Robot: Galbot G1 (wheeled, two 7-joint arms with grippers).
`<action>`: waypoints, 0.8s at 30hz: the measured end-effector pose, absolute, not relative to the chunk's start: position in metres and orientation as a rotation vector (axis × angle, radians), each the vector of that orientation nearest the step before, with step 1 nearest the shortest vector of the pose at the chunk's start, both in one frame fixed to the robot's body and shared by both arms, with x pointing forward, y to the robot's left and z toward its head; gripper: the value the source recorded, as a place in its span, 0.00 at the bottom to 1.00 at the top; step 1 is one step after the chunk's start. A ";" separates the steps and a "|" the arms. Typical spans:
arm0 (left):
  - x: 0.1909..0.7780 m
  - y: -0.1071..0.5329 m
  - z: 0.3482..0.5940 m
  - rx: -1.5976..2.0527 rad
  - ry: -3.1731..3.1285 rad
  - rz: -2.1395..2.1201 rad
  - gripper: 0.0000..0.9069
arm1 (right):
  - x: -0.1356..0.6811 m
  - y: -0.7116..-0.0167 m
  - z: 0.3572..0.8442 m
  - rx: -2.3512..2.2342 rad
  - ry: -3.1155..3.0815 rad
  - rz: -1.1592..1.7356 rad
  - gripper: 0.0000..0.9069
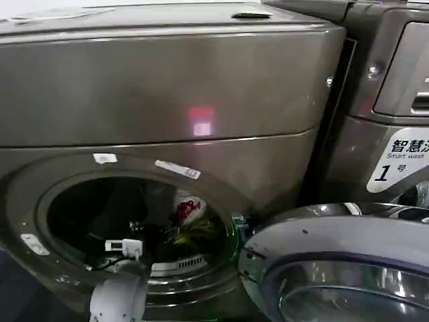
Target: Grasp the clothes from the dryer.
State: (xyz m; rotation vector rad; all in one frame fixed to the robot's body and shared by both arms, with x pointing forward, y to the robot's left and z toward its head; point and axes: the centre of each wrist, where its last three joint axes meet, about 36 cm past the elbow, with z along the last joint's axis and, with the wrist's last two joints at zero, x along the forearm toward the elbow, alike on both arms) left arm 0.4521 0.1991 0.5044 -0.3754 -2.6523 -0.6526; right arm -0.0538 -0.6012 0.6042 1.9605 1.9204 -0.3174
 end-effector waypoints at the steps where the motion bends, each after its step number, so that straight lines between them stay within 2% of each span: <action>1: 0.458 0.201 0.506 -0.390 -2.625 -0.688 1.00 | -0.054 -0.601 0.604 1.961 1.923 -0.318 1.00; 8: 0.491 0.211 0.522 -0.577 -2.429 -0.942 1.00 | -0.055 -0.601 0.603 1.962 1.931 -0.319 1.00; 17: 0.523 0.208 0.543 -0.977 -2.123 -1.603 1.00 | -0.054 -0.602 0.602 1.964 1.938 -0.311 1.00; 24: 0.546 0.196 0.553 -1.155 -1.889 -1.864 1.00 | -0.056 -0.605 0.600 1.976 1.935 -0.312 1.00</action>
